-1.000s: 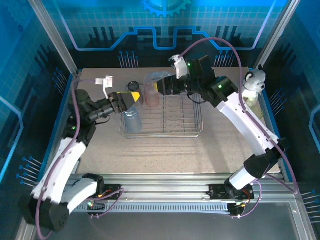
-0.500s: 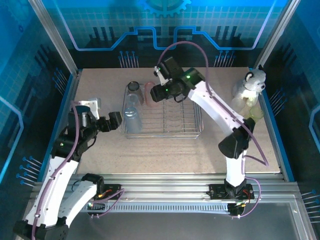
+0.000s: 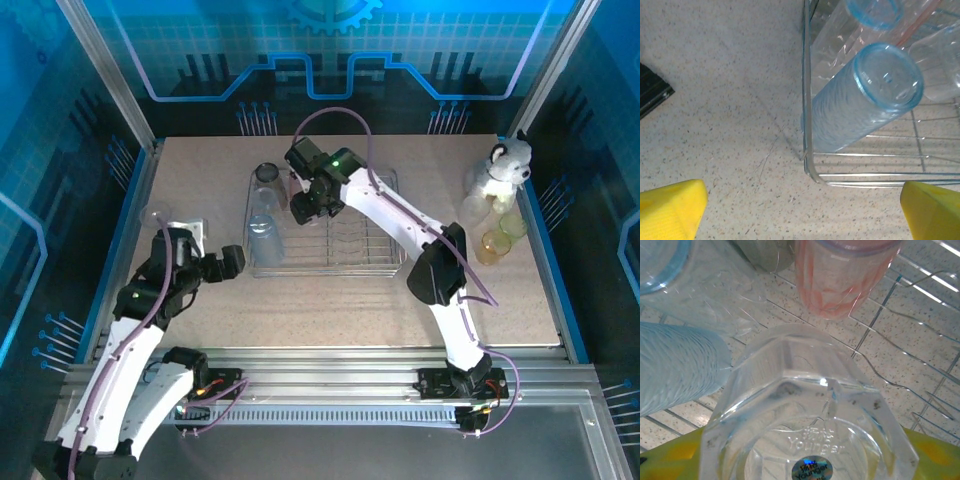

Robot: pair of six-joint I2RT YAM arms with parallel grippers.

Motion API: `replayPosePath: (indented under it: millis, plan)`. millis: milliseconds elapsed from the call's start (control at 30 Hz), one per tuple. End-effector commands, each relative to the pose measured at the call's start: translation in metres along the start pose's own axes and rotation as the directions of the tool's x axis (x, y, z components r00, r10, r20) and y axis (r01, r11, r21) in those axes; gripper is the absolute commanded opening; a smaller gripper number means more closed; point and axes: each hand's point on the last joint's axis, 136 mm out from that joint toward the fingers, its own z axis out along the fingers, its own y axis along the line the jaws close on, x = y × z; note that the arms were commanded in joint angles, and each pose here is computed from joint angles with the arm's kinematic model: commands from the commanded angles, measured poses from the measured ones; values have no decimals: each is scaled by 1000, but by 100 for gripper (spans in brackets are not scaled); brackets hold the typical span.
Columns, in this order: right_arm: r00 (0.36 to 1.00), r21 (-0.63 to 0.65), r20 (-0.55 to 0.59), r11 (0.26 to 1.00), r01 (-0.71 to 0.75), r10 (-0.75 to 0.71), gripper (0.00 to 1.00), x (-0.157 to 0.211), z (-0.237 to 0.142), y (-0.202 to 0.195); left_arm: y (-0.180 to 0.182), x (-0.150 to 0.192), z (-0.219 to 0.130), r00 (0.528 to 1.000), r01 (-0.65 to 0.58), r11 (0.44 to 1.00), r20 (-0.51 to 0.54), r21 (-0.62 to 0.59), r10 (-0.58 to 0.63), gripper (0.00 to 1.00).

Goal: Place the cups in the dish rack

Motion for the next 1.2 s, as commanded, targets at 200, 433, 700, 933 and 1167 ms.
replayPosePath:
  millis: [200,433,700,933,1167]
  plan:
    - [1000,89,-8,996,-3,4,0,-5,36,1,2,-3,7,1000,-25,1000,2,-7,25,100]
    - [1000,107,9,994,-6,6,0,-14,52,1,0,-3,7,1000,-25,1000,3,0,25,99]
    - [1000,149,3,989,21,-21,0,-17,72,-2,1,-2,7,1000,-23,1000,-1,-1,23,100]
    - [1000,181,11,983,21,-23,0,-19,82,-4,1,-1,10,1000,-24,1000,-11,-2,24,99]
    - [999,177,8,983,49,-51,28,-21,87,1,1,-2,10,1000,-24,1000,-12,-3,24,99]
